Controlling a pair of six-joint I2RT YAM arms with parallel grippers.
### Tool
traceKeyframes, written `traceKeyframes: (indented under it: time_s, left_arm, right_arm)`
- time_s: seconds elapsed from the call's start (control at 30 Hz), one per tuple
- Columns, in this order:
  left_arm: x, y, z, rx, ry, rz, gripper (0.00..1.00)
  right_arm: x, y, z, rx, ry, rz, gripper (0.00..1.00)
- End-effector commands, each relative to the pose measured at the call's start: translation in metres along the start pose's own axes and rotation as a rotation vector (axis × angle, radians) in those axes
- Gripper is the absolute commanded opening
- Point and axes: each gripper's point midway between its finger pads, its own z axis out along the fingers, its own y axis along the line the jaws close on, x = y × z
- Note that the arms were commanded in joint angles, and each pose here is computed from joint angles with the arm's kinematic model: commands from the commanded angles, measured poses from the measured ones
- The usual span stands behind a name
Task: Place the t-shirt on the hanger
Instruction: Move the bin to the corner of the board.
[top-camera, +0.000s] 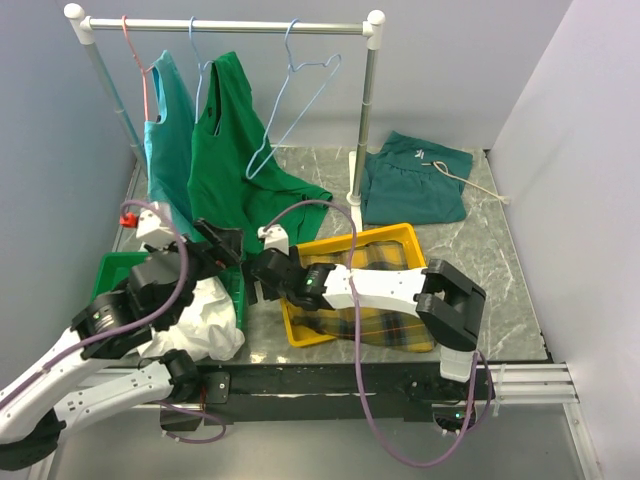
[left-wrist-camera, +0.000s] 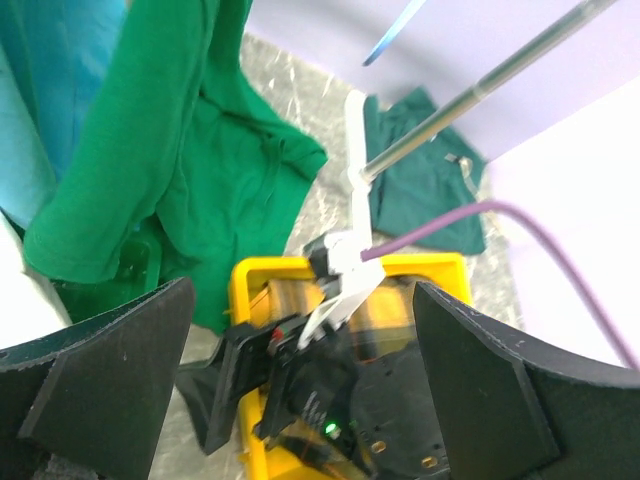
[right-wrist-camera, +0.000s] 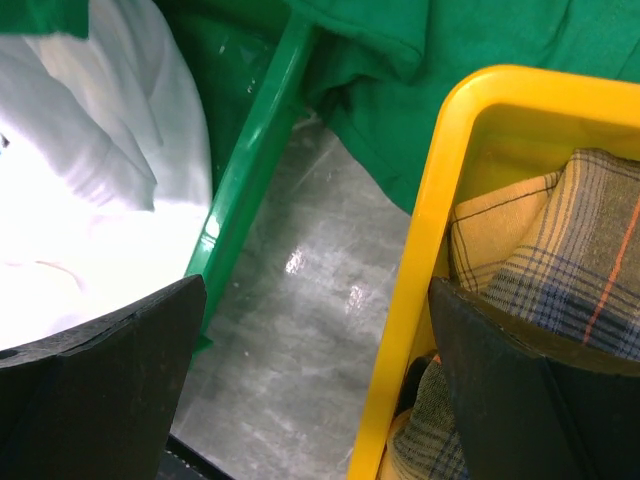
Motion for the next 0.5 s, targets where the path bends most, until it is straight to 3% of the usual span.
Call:
traceKeyframes:
  time_s: [0.0, 0.17, 0.27, 0.47]
  left_arm:
    - [-0.018, -0.007, -0.007, 0.034, -0.05, -0.063, 0.96]
    - [-0.013, -0.008, -0.004, 0.023, -0.033, -0.053, 0.97]
    - [-0.015, -0.008, -0.005, 0.025, -0.033, -0.051, 0.96]
    - [-0.017, -0.005, -0.007, 0.024, -0.043, -0.055, 0.97]
  right_arm:
    - [0.001, 0.03, -0.005, -0.026, -0.014, -0.047, 1.0]
    - [-0.008, 0.038, 0.0, -0.01, -0.022, -0.049, 1.0]
    - [-0.018, 0.02, -0.002, 0.098, -0.066, -0.014, 1.0]
    - [-0.035, 0.016, -0.03, 0.111, -0.153, 0.018, 1.0]
